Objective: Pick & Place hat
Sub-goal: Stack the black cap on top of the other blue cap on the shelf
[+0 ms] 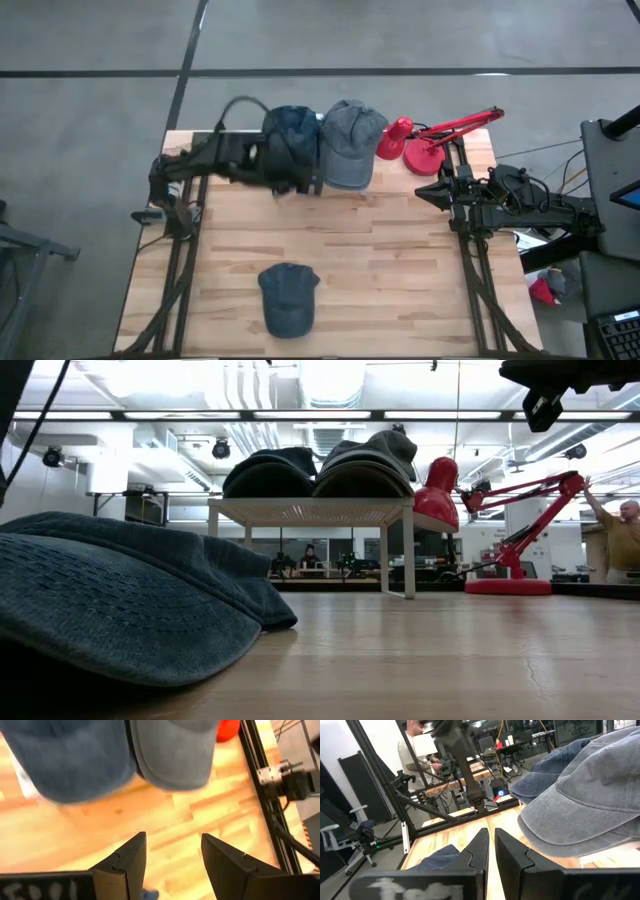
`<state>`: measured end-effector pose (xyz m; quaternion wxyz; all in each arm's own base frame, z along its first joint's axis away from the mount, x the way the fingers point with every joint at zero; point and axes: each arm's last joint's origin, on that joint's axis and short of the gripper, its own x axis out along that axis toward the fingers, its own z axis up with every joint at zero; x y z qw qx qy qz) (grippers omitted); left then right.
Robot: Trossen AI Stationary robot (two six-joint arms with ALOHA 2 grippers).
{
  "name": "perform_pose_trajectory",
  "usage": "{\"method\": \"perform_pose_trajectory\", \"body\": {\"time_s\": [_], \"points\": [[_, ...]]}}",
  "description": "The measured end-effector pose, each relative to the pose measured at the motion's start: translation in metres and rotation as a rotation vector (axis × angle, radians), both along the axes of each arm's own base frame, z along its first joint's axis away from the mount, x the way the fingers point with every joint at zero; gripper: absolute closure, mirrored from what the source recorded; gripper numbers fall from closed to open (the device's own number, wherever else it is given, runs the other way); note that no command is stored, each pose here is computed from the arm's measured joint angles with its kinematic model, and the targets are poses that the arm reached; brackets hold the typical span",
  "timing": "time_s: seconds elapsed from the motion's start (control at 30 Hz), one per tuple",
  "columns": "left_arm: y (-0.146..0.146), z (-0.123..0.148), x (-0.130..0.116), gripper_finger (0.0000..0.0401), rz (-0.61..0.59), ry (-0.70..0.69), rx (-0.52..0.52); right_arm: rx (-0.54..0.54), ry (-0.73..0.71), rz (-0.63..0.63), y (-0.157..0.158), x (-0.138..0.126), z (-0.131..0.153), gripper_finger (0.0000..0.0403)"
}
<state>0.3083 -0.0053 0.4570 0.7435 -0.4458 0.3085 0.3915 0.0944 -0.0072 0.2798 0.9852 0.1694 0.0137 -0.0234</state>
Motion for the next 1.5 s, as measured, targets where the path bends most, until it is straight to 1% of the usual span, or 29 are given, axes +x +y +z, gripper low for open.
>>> {"method": "perform_pose_trajectory", "body": {"time_s": [0.1,0.23,0.5,0.67,0.73,0.9,1.03,1.2,1.5], "points": [[-0.025,-0.008,0.002,0.0220,0.015,0.004,-0.021,-0.001,0.000,0.000,0.000,0.000,0.000,0.0374],[-0.059,-0.025,0.003,0.0220,0.046,0.031,-0.091,-0.001,0.000,0.000,0.000,0.000,0.000,0.0374],[-0.122,-0.069,-0.005,0.0221,0.198,0.105,-0.248,0.001,0.000,0.000,0.000,0.000,0.000,0.0374],[-0.151,-0.095,-0.009,0.0221,0.275,0.135,-0.349,0.000,0.000,0.000,0.000,0.000,0.000,0.0374],[-0.159,-0.104,-0.009,0.0221,0.285,0.129,-0.382,-0.001,0.000,0.000,0.000,0.000,0.000,0.0374],[-0.169,-0.126,0.000,0.0221,0.269,0.094,-0.435,-0.001,0.000,0.000,0.000,0.000,0.000,0.0374],[-0.172,-0.144,0.004,0.0221,0.269,0.102,-0.465,0.000,0.000,0.000,0.000,0.000,0.000,0.0374],[-0.176,-0.161,0.002,0.0221,0.276,0.177,-0.518,0.000,0.000,0.000,0.000,0.000,0.000,0.0374],[-0.177,-0.186,-0.002,0.0221,0.295,0.253,-0.518,-0.001,0.000,0.000,0.000,0.000,0.000,0.0374]]}}
